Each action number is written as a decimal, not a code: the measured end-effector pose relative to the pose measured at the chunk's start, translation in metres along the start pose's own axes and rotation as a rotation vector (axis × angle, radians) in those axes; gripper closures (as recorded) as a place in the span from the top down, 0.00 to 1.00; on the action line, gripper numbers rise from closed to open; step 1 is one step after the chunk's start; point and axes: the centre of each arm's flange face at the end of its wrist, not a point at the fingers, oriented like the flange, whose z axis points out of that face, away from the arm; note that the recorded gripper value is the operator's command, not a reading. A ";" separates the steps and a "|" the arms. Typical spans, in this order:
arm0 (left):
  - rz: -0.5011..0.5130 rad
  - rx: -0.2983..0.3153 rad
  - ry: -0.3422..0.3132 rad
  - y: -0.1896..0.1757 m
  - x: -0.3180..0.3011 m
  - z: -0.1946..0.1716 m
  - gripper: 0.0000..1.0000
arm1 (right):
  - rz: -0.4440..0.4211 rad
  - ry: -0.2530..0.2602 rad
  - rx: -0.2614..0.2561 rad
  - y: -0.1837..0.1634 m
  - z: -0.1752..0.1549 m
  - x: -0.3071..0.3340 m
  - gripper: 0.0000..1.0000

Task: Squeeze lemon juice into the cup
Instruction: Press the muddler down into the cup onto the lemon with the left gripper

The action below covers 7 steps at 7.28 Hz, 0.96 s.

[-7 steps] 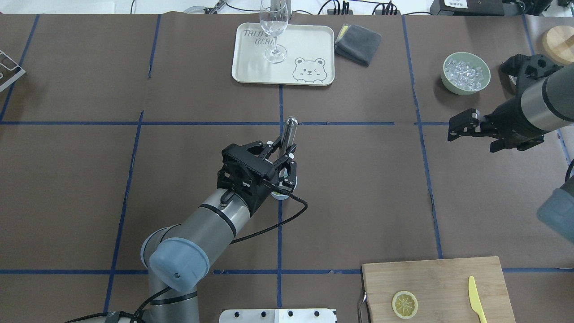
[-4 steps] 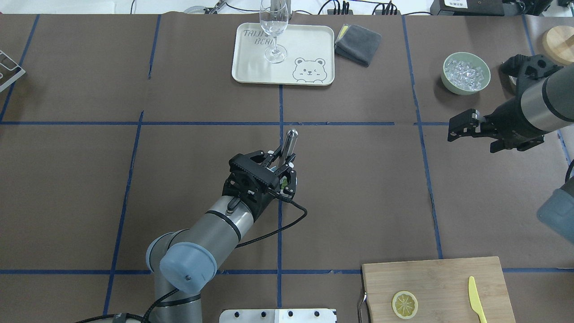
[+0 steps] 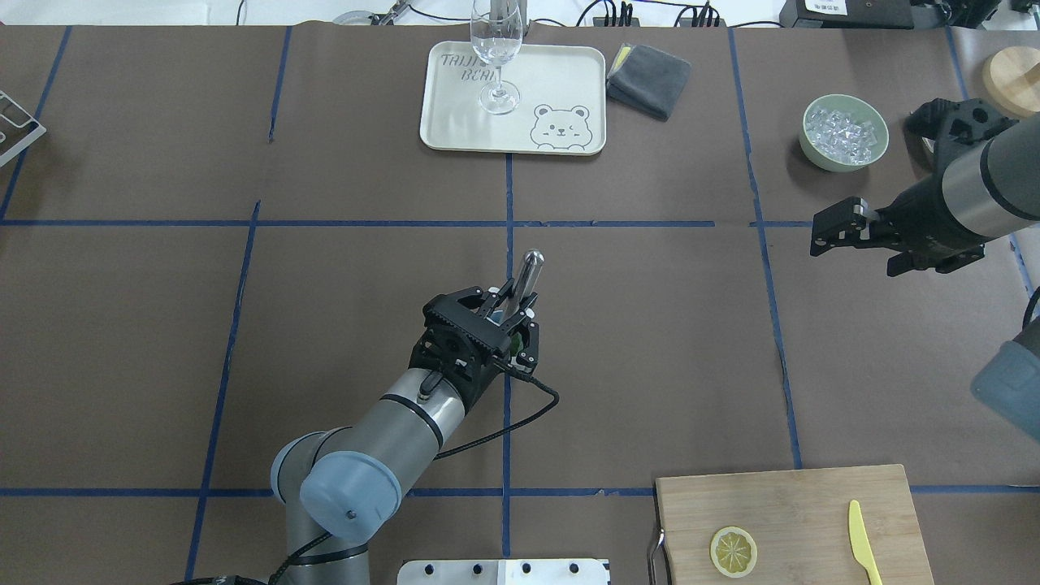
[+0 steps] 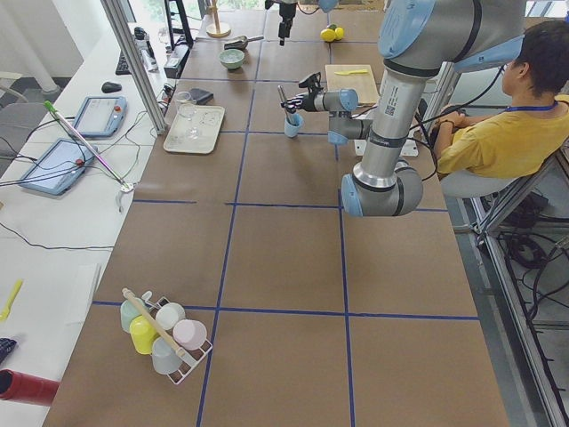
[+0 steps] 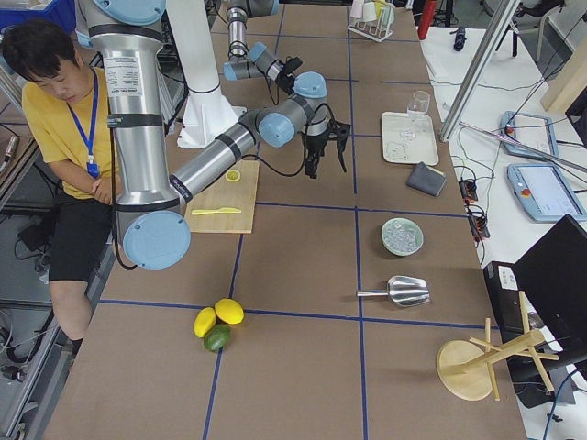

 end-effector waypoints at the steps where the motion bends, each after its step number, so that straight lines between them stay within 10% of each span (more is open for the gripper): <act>1: 0.012 0.018 0.010 -0.013 0.006 -0.002 0.00 | 0.000 -0.001 0.000 0.000 0.000 0.000 1.00; 7: 0.059 0.185 0.009 -0.133 -0.017 -0.033 0.00 | 0.001 0.002 -0.001 0.000 0.001 0.000 1.00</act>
